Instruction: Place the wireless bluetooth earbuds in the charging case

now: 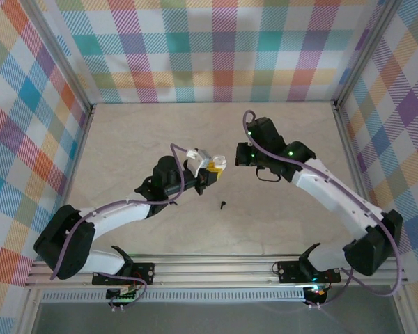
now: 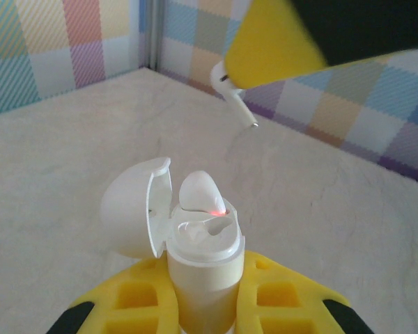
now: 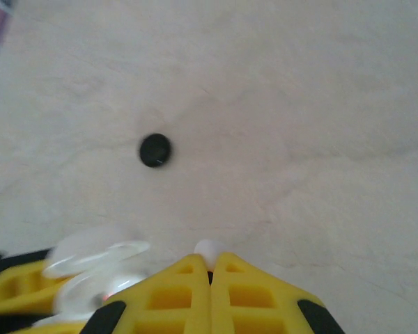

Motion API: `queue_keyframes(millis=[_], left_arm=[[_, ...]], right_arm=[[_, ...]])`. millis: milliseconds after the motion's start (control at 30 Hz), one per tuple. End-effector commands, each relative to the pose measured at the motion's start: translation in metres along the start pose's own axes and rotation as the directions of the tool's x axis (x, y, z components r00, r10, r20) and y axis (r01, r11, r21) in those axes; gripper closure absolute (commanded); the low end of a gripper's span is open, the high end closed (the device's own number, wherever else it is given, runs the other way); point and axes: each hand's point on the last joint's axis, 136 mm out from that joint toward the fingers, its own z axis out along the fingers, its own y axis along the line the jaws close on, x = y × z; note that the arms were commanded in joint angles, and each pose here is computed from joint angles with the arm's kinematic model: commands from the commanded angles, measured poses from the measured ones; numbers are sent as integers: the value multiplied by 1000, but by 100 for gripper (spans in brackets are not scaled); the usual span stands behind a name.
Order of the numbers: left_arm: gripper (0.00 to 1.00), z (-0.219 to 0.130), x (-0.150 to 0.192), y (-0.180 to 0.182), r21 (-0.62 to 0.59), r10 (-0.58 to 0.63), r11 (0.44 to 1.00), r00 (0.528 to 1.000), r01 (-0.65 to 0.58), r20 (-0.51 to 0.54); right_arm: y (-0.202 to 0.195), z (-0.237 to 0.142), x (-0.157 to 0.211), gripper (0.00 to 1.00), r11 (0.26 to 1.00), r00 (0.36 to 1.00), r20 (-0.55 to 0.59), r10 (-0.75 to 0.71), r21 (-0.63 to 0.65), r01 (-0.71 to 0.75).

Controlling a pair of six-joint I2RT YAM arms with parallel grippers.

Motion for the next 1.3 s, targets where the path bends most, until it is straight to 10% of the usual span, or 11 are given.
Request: queue_keyframes(millis=[0, 1267], left_arm=[[100, 9, -39, -4, -13, -12, 1000, 993, 13, 120], [100, 24, -58, -25, -42, -24, 998, 966, 36, 259]], right_arm=[[21, -16, -17, 100, 997, 990, 133, -46, -55, 54], [43, -16, -20, 100, 986, 955, 266, -128, -73, 152]])
